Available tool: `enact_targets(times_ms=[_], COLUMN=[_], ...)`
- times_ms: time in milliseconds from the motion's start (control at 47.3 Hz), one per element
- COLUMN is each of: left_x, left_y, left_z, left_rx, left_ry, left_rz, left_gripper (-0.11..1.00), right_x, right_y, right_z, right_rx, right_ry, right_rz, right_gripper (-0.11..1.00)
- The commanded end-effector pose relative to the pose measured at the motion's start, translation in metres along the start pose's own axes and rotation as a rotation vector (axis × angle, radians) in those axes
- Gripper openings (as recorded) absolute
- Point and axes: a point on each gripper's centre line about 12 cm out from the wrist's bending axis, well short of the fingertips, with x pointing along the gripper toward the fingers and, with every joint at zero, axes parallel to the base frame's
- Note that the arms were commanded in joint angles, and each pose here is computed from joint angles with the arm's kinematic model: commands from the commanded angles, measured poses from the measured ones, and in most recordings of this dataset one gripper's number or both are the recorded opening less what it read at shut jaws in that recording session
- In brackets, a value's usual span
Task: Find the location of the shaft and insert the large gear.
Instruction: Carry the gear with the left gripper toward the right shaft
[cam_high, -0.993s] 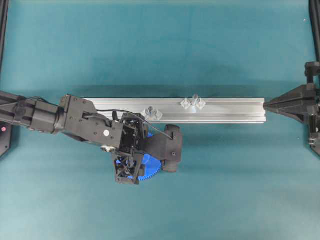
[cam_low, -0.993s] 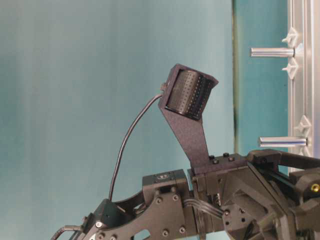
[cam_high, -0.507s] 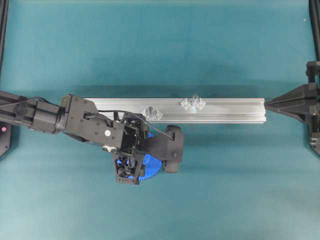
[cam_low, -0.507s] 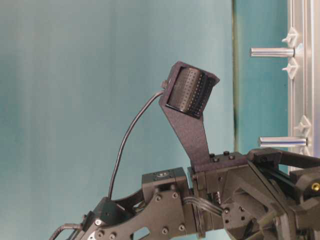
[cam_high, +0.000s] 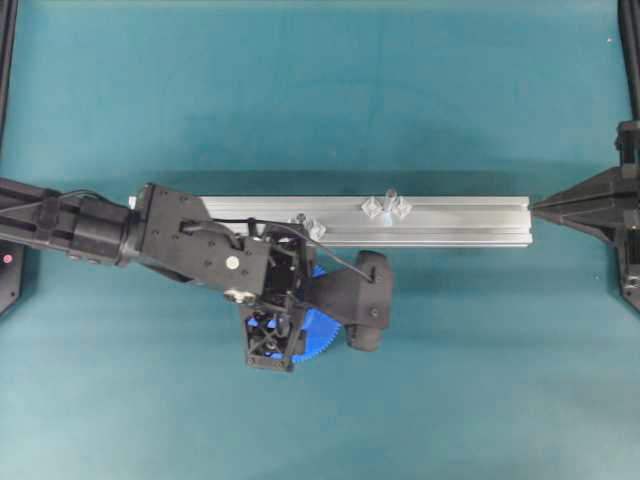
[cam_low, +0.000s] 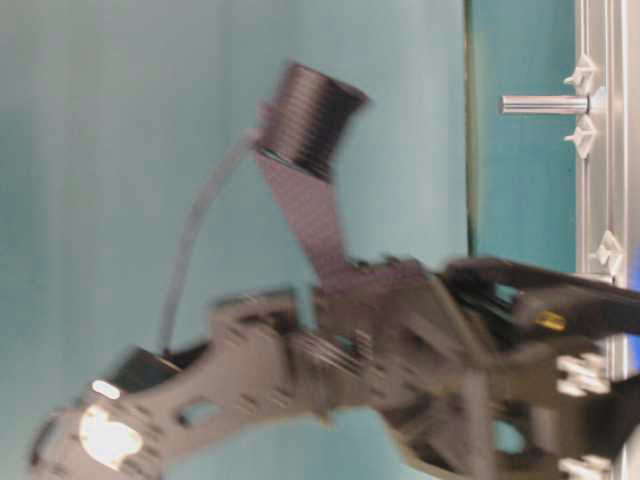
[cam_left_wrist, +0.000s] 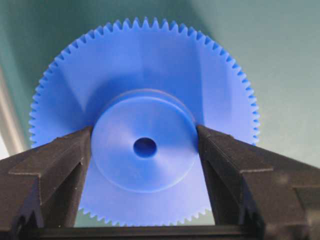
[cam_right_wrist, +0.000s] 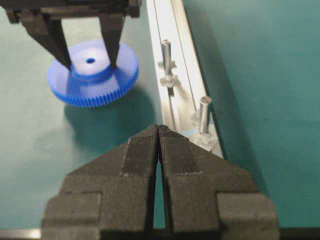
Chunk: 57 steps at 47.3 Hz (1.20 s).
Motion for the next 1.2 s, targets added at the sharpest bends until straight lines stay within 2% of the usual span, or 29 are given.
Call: enact_targets(times_ms=[0, 127, 444, 634, 845, 1183], left_x=[-0.038, -0.052, -0.083, -0.095, -0.105, -0.106], left_y=[-0.001, 0.003, 0.034, 0.051, 0.063, 0.083], left_z=[0.018, 0.030, 0.049, 0.055, 0.066, 0.087], left_rx=[0.040, 0.086, 0.083, 0.117, 0.128, 0.171], left_ry=[-0.071, -0.073, -0.091, -0.094, -0.108, -0.109], left_rz=[0.004, 0.011, 0.035, 0.049, 0.061, 0.077], left_gripper=[0.71, 0.71, 0.71, 0.70, 0.71, 0.71], right_x=[0.001, 0.001, 0.001, 0.001, 0.001, 0.001], right_y=[0.000, 0.000, -0.001, 0.000, -0.001, -0.001], right_z=[0.004, 0.004, 0.004, 0.004, 0.003, 0.002], right_rx=[0.009, 0.009, 0.009, 0.009, 0.009, 0.008], right_ry=[-0.010, -0.008, -0.008, -0.008, -0.005, -0.004], right_rz=[-0.004, -0.004, -0.005, -0.004, -0.006, -0.006], right_gripper=[0.03, 0.03, 0.03, 0.03, 0.03, 0.03])
